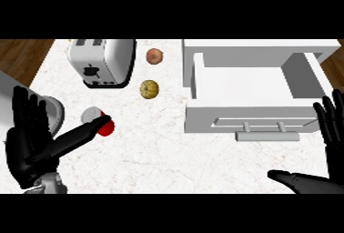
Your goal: Pick up the can, place it into the drawer and close the drawer
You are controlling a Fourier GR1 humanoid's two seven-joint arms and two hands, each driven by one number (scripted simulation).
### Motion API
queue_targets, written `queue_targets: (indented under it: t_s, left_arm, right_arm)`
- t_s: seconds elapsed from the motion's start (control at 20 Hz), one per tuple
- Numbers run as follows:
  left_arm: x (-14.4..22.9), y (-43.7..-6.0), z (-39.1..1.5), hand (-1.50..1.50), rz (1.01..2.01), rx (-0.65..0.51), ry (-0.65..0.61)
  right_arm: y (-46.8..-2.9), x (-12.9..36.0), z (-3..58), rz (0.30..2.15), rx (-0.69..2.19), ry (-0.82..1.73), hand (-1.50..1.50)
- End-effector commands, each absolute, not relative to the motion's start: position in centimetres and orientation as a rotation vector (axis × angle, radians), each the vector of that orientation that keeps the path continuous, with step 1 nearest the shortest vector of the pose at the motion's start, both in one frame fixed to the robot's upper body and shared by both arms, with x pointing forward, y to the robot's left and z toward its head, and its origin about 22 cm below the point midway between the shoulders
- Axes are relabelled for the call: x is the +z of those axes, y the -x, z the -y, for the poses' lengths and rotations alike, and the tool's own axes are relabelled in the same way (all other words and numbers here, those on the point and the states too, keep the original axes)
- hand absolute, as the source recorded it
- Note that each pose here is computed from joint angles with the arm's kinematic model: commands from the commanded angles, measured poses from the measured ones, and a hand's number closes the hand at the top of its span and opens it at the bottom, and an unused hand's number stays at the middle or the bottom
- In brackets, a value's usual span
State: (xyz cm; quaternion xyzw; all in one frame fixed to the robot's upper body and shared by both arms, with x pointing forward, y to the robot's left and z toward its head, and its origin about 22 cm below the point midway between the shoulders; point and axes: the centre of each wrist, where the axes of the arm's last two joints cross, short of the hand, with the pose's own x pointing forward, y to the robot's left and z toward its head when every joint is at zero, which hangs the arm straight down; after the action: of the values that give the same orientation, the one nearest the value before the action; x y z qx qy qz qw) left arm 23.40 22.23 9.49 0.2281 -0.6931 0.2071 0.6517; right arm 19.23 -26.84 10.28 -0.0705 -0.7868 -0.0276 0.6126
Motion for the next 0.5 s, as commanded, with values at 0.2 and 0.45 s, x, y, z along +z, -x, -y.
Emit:
queue_targets:
  t_s: [0.2,0.45]
  left_arm:
    - [5.8,-24.1,-22.2,-1.50,1.507,0.472,-0.538]
    - [-0.2,-24.4,-22.0,-1.50,1.463,0.479,-0.566]
  right_arm:
    - [-19.0,9.9,28.6,1.818,-0.071,0.184,-1.50]
    - [-17.3,11.6,28.0,1.818,-0.069,0.184,-1.50]
